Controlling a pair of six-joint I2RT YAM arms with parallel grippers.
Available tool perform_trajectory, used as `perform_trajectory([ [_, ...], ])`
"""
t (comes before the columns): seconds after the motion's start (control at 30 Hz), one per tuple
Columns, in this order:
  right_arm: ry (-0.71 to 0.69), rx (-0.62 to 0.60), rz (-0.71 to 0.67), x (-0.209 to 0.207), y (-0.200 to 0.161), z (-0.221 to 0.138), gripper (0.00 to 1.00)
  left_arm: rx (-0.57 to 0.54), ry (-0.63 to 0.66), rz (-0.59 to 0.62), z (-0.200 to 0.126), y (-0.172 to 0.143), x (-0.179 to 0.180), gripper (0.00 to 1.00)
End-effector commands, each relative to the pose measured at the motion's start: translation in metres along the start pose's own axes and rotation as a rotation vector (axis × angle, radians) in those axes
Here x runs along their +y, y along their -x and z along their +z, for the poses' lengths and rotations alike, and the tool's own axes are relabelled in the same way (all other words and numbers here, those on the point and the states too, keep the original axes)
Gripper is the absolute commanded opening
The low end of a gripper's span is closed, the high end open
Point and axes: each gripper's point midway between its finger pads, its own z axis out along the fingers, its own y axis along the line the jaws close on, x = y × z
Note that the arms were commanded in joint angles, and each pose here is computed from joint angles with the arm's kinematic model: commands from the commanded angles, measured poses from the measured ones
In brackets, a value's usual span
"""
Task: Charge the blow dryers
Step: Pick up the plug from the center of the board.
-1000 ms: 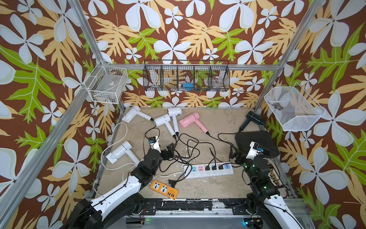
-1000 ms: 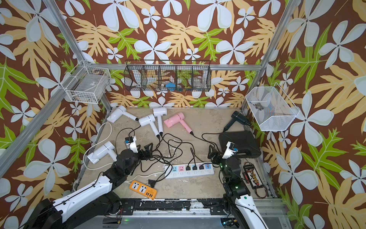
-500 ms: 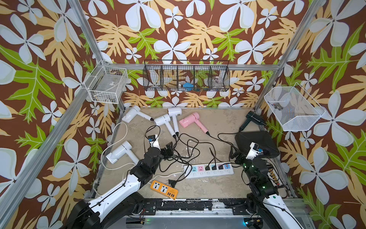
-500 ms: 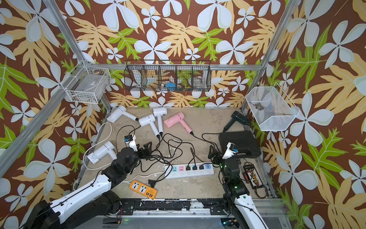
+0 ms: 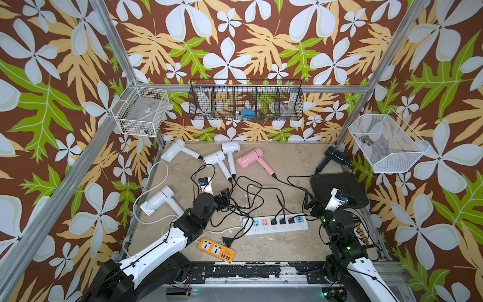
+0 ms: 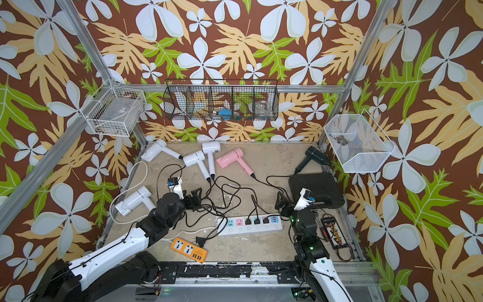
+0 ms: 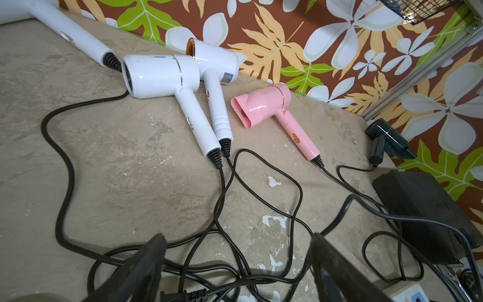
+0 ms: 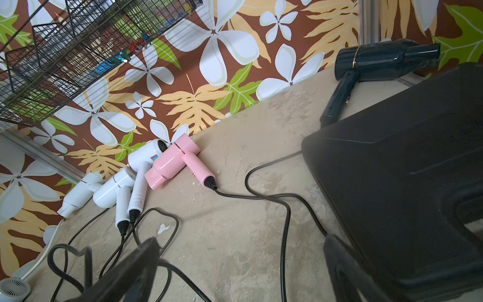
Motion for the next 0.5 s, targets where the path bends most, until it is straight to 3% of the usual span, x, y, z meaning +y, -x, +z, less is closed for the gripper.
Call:
perform_trajectory([
  [0.0,-0.005,-0.021,0.007,0.0,0.004,0.001,1.0,0.033,0.025,-0.007,0.002,-0.003,0.002,0.87],
  [0.23,-0.006,-0.003,0.014,-0.001,-0.001,0.005,1.0,0.13,0.078,-0.294,-0.016,-0.019,0.011,0.89],
  [0.47,-0.011,0.02,0.019,-0.002,-0.006,0.008,1.0,0.171,0.231,-0.46,-0.038,-0.029,0.037,0.82],
])
